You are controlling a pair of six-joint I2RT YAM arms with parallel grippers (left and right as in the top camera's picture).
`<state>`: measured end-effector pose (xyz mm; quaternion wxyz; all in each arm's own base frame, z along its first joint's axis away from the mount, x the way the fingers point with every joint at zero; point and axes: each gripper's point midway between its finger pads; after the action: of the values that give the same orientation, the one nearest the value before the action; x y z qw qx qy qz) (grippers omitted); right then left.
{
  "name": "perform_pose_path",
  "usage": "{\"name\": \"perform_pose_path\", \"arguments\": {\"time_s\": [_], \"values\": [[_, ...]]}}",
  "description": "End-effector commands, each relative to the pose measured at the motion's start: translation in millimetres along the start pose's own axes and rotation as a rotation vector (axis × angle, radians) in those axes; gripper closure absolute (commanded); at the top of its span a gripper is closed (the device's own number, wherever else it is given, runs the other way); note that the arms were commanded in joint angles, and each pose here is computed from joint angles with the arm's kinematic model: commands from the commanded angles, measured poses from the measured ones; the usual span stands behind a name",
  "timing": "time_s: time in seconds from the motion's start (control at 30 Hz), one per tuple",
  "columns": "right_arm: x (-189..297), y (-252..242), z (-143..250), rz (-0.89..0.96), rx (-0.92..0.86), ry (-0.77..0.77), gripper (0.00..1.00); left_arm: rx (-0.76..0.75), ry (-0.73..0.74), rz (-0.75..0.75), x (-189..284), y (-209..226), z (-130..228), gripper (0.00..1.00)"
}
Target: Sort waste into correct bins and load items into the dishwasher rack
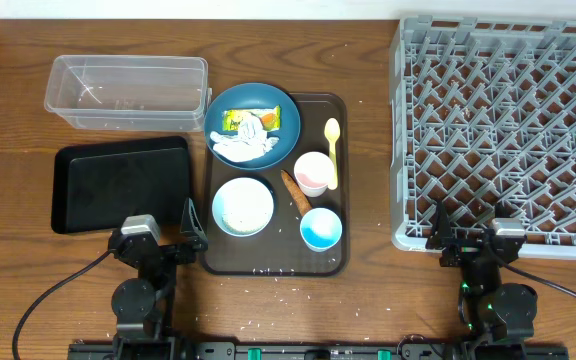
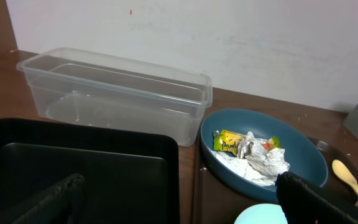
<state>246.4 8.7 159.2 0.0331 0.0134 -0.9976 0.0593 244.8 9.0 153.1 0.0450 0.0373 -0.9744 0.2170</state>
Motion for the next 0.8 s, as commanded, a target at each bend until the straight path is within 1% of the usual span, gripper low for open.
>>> {"name": "perform_pose_path", "arguments": {"time_s": [0.0,0.03,0.1,0.23,0.3,0.37,0.47,0.53,0.67,0.77], "values": [[0,8,-11,-0.044,-0.015,-0.047,0.01,-0.015,0.041,-0.049,-1,12,14,0.01],[1,10,-17,-0.061,-0.026,-0.072,0.01,-0.014,0.025,-0.072,-1,16,11,0.01],[3,19,-31,-0.115,-0.041,-0.133,0.01,-0.014,0.028,-0.062,-1,14,12,0.01],[9,30,-55,-0.188,-0.029,-0.232,0.01,-0.010,0.054,0.065,2,-12,8,0.02],[12,31,-64,-0.200,-0.027,-0.247,0.01,-0.009,0.055,0.116,5,-25,-2,0.01],[14,30,-72,-0.202,-0.026,-0.243,0.01,-0.002,0.056,0.128,7,-34,-16,0.01],[16,27,-88,-0.194,-0.004,-0.207,0.01,-0.002,0.088,0.112,7,-45,-41,0.01],[14,25,-100,-0.195,0.021,-0.156,0.01,-0.001,0.133,0.091,2,-53,-57,0.01],[3,23,-121,-0.208,0.023,-0.019,0.01,0.002,0.266,0.044,-21,-71,-86,0.01],[-10,18,-127,-0.199,0.016,0.123,0.01,-0.002,0.396,0.014,-47,-88,-97,0.01]]}}
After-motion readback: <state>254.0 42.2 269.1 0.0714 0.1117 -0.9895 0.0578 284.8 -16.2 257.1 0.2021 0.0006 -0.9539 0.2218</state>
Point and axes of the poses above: each gripper's point midway between its finger pads, its own x axis back along the fingers, its own y axis along the line the jaws close on, z = x × y, and after that the axes turned 14 degrees about x, right-handed
